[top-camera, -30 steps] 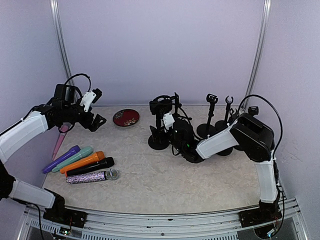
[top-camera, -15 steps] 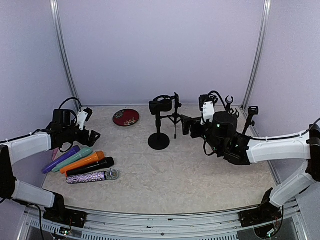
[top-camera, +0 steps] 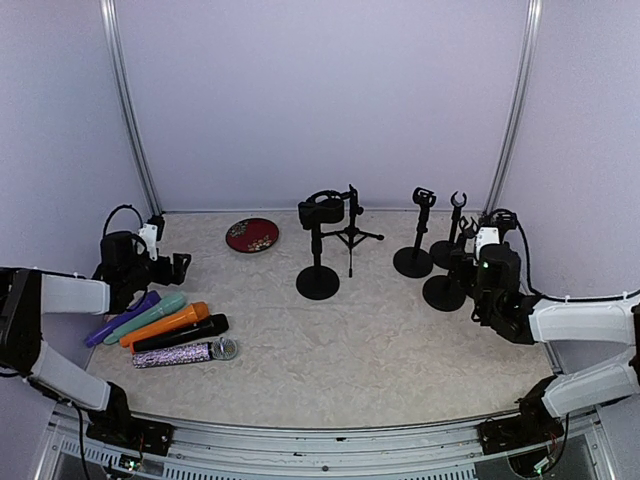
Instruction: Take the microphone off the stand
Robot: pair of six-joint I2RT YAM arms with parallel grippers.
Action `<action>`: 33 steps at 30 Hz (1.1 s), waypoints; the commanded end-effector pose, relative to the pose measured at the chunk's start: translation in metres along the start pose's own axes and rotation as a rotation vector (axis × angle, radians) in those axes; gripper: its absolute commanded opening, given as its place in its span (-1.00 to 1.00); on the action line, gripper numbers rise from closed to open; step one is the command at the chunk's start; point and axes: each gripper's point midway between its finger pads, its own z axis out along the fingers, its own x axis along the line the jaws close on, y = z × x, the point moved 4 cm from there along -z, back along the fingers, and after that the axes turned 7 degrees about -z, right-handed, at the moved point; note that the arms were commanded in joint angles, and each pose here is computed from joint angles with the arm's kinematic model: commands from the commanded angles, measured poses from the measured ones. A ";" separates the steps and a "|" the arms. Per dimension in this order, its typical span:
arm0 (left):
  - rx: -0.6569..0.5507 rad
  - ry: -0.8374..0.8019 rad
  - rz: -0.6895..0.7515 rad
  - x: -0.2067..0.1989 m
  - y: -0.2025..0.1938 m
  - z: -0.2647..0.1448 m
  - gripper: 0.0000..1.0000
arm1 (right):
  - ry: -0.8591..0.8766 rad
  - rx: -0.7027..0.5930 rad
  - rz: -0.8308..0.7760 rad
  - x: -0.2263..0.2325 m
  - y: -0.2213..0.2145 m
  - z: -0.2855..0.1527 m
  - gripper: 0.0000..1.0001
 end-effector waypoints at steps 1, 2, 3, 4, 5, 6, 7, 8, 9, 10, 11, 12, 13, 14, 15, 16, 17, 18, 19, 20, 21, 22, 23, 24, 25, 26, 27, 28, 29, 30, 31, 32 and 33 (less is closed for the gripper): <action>-0.199 -0.011 -0.049 0.002 0.017 -0.005 0.98 | -0.079 -0.048 0.059 -0.038 -0.013 0.009 1.00; -0.230 -0.016 -0.054 0.001 0.015 -0.008 0.98 | -0.102 -0.055 0.046 -0.044 -0.016 0.011 1.00; -0.255 -0.025 -0.036 -0.001 0.012 -0.010 0.98 | -0.129 -0.055 0.055 -0.050 -0.017 0.013 0.99; -0.275 -0.024 -0.020 -0.001 0.009 -0.012 0.98 | -0.132 -0.080 0.049 -0.055 -0.016 0.014 1.00; -0.295 -0.013 -0.021 0.001 0.007 -0.013 0.98 | -0.113 -0.119 0.052 -0.057 -0.015 0.014 1.00; -0.301 -0.006 -0.027 0.003 0.003 -0.012 0.98 | -0.113 -0.135 0.046 -0.061 -0.016 0.017 1.00; -0.308 -0.003 -0.034 0.004 0.001 -0.011 0.98 | -0.124 -0.144 0.047 -0.065 -0.018 0.019 1.00; -0.293 0.001 -0.036 0.006 -0.001 -0.010 0.98 | -0.134 -0.155 0.045 -0.068 -0.020 0.021 1.00; -0.295 -0.002 -0.036 0.005 -0.001 -0.011 0.97 | -0.130 -0.180 0.037 -0.069 -0.021 0.021 1.00; -0.313 -0.003 -0.035 0.005 -0.001 -0.014 0.98 | -0.123 -0.196 0.033 -0.069 -0.023 0.023 1.00; -0.328 0.002 -0.035 0.005 -0.003 -0.019 0.98 | -0.111 -0.202 0.019 -0.068 -0.026 0.025 1.00; -0.347 -0.002 -0.029 0.004 -0.009 -0.026 0.98 | -0.110 -0.197 0.001 -0.067 -0.030 0.028 1.00; -0.412 -0.018 -0.020 0.000 -0.010 -0.036 0.98 | -0.115 -0.197 0.000 -0.068 -0.035 0.030 1.00; -0.439 -0.021 -0.008 -0.002 -0.009 -0.044 0.98 | -0.109 -0.194 0.008 -0.068 -0.039 0.032 1.00; -0.411 -0.012 -0.006 -0.002 -0.012 -0.042 0.98 | -0.098 -0.197 0.014 -0.069 -0.044 0.033 1.00; -0.413 -0.014 -0.011 -0.002 -0.012 -0.040 0.98 | -0.092 -0.206 0.019 -0.070 -0.046 0.032 1.00; -0.403 -0.011 -0.017 0.000 -0.012 -0.037 0.97 | -0.076 -0.209 0.021 -0.070 -0.049 0.034 1.00; -0.380 -0.008 -0.015 0.001 -0.010 -0.031 0.98 | -0.056 -0.223 0.017 -0.068 -0.049 0.037 1.00; -0.373 -0.010 -0.019 0.002 -0.010 -0.029 0.98 | -0.034 -0.225 0.017 -0.067 -0.049 0.039 1.00; -0.380 -0.018 -0.025 0.003 -0.009 -0.029 0.98 | -0.001 -0.208 0.025 -0.065 -0.052 0.042 1.00; -0.373 -0.018 -0.028 0.003 -0.010 -0.028 0.98 | 0.050 -0.208 0.038 -0.064 -0.055 0.043 1.00; -0.369 -0.015 -0.029 0.004 -0.010 -0.028 0.98 | 0.117 -0.224 0.035 -0.062 -0.060 0.043 1.00; -0.373 -0.018 -0.029 0.004 -0.009 -0.028 0.98 | 0.152 -0.271 0.016 -0.060 -0.057 0.041 1.00; -0.379 -0.019 -0.028 0.004 -0.008 -0.029 0.98 | 0.181 -0.232 0.005 -0.055 -0.060 0.045 1.00; -0.372 -0.017 -0.029 0.004 -0.010 -0.028 0.98 | 0.245 -0.225 -0.018 -0.046 -0.060 0.048 1.00; -0.372 -0.017 -0.030 0.004 -0.009 -0.028 0.98 | 0.251 -0.254 -0.024 -0.045 -0.057 0.047 1.00; -0.377 -0.020 -0.029 0.004 -0.009 -0.029 0.98 | 0.234 -0.239 -0.014 -0.048 -0.059 0.048 1.00; -0.374 -0.019 -0.031 0.004 -0.009 -0.029 0.97 | 0.227 -0.214 -0.005 -0.048 -0.060 0.051 1.00; -0.374 -0.017 -0.030 0.004 -0.009 -0.029 0.98 | 0.220 -0.217 -0.003 -0.049 -0.060 0.053 1.00; -0.376 -0.019 -0.029 0.004 -0.009 -0.029 0.98 | 0.211 -0.222 -0.001 -0.050 -0.059 0.052 1.00; -0.374 -0.018 -0.030 0.004 -0.009 -0.029 0.98 | 0.211 -0.216 0.001 -0.050 -0.060 0.051 1.00; -0.373 -0.018 -0.030 0.004 -0.010 -0.028 0.98 | 0.211 -0.209 0.003 -0.050 -0.060 0.054 1.00; -0.374 -0.018 -0.029 0.004 -0.009 -0.028 0.98 | 0.209 -0.208 0.005 -0.051 -0.060 0.054 1.00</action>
